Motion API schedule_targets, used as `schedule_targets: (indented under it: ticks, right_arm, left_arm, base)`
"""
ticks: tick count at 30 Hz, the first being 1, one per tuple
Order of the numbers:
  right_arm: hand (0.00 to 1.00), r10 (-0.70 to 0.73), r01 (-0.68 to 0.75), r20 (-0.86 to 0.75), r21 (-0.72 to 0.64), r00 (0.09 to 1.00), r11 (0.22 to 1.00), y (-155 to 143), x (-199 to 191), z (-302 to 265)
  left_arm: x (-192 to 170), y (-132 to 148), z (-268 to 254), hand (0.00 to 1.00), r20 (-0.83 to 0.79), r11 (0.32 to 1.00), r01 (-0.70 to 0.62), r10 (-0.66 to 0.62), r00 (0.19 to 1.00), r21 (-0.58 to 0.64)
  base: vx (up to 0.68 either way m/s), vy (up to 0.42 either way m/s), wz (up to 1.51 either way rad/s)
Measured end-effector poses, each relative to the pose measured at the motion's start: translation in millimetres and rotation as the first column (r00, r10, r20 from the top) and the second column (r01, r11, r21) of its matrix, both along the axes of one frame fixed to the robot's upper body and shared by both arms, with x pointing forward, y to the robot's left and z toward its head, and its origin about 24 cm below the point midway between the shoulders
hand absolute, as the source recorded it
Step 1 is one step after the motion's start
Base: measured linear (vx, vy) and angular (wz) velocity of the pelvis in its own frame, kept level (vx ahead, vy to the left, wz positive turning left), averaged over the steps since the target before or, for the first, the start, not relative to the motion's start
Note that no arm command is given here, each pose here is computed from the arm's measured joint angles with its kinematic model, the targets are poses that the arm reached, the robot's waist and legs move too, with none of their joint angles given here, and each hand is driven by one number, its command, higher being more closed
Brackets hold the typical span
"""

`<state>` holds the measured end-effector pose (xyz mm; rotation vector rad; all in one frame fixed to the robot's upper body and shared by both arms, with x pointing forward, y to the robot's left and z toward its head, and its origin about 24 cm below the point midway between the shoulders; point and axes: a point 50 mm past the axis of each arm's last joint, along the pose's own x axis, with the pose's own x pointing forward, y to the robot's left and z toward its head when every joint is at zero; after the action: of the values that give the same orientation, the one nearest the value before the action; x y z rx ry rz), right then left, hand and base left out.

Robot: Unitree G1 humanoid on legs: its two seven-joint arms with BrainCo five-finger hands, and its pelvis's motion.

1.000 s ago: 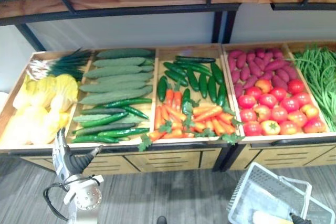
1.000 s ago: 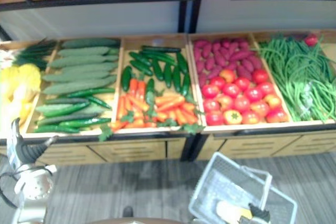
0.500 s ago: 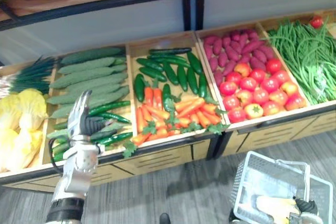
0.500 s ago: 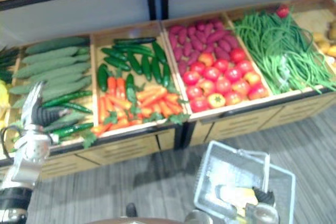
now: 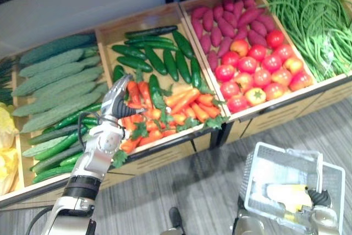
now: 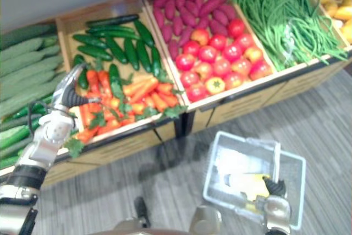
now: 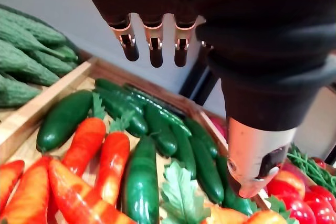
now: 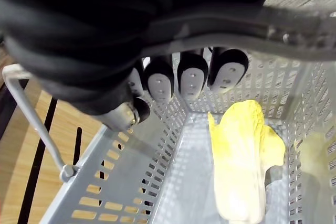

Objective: Pick vegetable in the basket

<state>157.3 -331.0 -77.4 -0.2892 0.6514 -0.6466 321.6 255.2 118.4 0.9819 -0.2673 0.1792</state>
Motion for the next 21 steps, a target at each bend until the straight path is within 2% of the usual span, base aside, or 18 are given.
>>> schedule_targets:
  ticks: [6, 11, 21]
  right_arm:
    - [1.0, 0.036, -0.035, 0.045, -0.018, 0.998, 0.999, 2.3, 16.5, 9.4]
    - [1.0, 0.04, -0.039, 0.058, -0.031, 0.997, 0.999, 0.0, 19.7, 13.6]
    - [1.0, 0.042, -0.04, 0.062, -0.033, 0.997, 0.999, -0.2, 21.1, 14.7]
  left_arm:
    - [7.4, 1.2, -6.5, 0.0, -0.071, 0.989, 0.027, -0.038, 0.997, -0.144]
    - [12.1, -0.4, -5.0, 0.0, -0.085, 0.983, 0.051, -0.067, 0.994, -0.178]
    - [18.7, -10.0, 0.0, 0.0, -0.081, 0.983, 0.092, -0.106, 0.991, -0.161]
  base:
    - [0.0, -0.007, -0.21]
    - [0.02, -0.013, -0.11]
    - [0.01, -0.005, -0.07]
